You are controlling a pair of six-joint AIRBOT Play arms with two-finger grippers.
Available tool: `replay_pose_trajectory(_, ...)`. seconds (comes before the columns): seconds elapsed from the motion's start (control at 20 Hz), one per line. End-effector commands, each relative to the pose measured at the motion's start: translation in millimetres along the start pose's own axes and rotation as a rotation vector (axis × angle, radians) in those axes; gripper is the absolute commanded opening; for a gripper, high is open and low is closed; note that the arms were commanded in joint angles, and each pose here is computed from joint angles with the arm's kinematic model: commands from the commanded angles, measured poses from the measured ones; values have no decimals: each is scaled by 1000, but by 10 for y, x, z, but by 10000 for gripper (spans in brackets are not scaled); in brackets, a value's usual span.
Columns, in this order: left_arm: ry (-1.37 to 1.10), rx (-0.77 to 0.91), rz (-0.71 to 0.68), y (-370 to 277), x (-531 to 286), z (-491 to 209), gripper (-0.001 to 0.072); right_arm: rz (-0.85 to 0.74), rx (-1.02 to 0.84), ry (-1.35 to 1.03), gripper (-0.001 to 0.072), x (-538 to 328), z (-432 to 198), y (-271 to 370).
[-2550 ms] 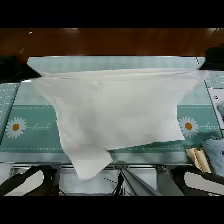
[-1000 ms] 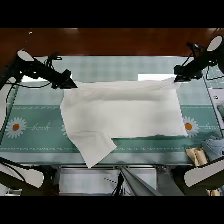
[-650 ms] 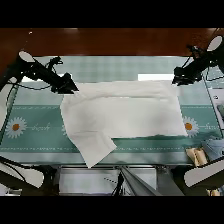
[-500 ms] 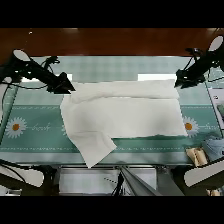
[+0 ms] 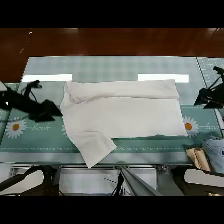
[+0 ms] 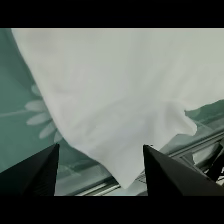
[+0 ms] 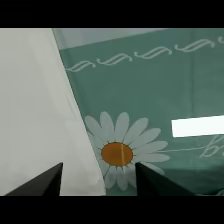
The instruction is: Fold the shirts.
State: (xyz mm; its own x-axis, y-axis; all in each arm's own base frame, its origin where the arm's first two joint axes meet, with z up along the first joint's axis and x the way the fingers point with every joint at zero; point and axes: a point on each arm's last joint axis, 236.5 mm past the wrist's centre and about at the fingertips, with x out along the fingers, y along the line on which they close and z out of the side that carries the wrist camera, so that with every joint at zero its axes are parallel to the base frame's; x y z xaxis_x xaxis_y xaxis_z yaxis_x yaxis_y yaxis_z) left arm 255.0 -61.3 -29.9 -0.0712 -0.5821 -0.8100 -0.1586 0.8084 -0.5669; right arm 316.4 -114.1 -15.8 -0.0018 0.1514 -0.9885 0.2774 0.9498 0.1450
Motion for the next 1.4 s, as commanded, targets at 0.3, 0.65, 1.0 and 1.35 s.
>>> replay_pose_trajectory(0.3,94,-122,-83,79,827,-924,614,114,110,-253,532,33,-61,-54)
replay_pose_trajectory(0.65,51,-124,-140,-200,1091,-759,594,120,107,-233,531,40,-110,-35)
replay_pose_trajectory(1.0,116,-87,-198,-409,1316,-837,27,6,106,-161,532,94,-295,-320)
replay_pose_trajectory(1.35,132,-53,-213,-435,1290,-877,27,353,297,-76,539,511,-742,-30)
